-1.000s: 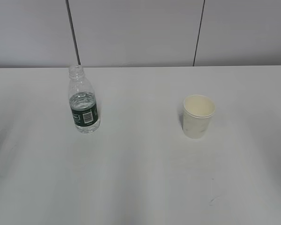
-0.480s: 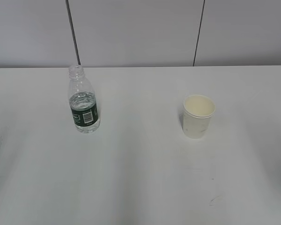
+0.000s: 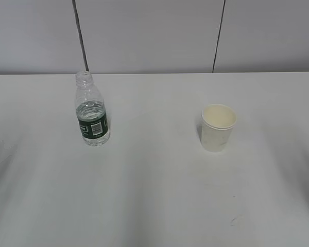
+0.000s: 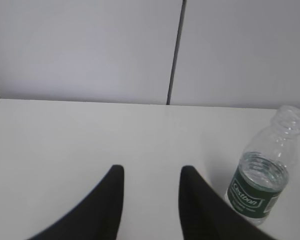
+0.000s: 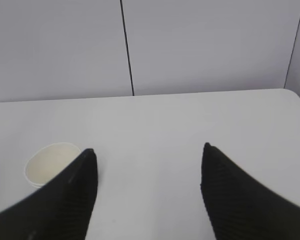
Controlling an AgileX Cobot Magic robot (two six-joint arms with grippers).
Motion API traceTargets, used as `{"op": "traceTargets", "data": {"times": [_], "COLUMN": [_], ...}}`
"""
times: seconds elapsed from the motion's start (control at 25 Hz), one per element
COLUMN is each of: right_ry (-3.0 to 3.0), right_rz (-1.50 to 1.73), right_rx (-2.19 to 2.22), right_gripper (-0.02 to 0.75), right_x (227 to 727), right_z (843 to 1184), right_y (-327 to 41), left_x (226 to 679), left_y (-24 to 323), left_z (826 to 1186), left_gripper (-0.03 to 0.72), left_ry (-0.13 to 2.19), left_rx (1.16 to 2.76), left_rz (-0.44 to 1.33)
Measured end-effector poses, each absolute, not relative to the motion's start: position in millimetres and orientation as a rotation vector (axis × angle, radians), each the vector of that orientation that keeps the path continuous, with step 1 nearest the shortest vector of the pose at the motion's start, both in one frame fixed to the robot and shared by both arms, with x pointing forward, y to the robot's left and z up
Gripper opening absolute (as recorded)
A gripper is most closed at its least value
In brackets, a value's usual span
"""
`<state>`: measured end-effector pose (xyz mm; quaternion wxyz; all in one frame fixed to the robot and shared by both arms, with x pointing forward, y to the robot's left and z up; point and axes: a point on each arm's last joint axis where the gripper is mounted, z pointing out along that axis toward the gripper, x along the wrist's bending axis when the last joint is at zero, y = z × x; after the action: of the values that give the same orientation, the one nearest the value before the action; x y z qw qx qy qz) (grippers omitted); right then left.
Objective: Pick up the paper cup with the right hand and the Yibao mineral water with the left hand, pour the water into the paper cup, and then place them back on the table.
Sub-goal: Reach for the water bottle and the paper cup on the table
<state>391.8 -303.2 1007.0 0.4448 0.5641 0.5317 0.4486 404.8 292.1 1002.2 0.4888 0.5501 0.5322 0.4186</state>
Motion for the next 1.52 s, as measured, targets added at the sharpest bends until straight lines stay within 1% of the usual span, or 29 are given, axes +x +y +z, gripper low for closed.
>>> {"op": "traceTargets", "data": {"times": [0.4,0.64,0.84,1.04,1.2,1.24,1.32,1.44,1.52], "right_ry": [1.323,1.327,1.348,1.375,1.401,1.412,1.444,1.485,1.498], "right_rz": [1.126,1.127,1.130,1.270,1.343,1.349,1.357,1.356,1.354], "right_rx": [1.440,1.447,1.466,1.373,1.352,1.357,1.355,1.363,1.373], "right_gripper": [0.513,0.513,0.513,0.513,0.513,0.513,0.513,0.513,0.513], "right_x": [425,432,441,456,463,463,464,464,465], "right_z": [981,973,960,946,934,931,926,919,916], "right_y": [-304,-304,-303,-293,-288,-287,-285,-283,-282], "left_x": [427,427,427,433,441,442,446,451,455], "left_y": [280,272,270,266,262,261,260,258,258], "left_z": [980,977,976,965,954,950,941,926,917], "left_gripper": [0.241,0.241,0.241,0.241,0.251,0.267,0.327,0.492,0.585], "left_ry": [1.170,1.053,1.060,1.042,1.032,1.032,1.040,1.066,1.094], "left_rx": [1.420,1.530,1.511,1.531,1.503,1.497,1.485,1.478,1.493], "left_rz": [0.950,0.926,0.884,0.824,0.766,0.751,0.714,0.659,0.631]}}
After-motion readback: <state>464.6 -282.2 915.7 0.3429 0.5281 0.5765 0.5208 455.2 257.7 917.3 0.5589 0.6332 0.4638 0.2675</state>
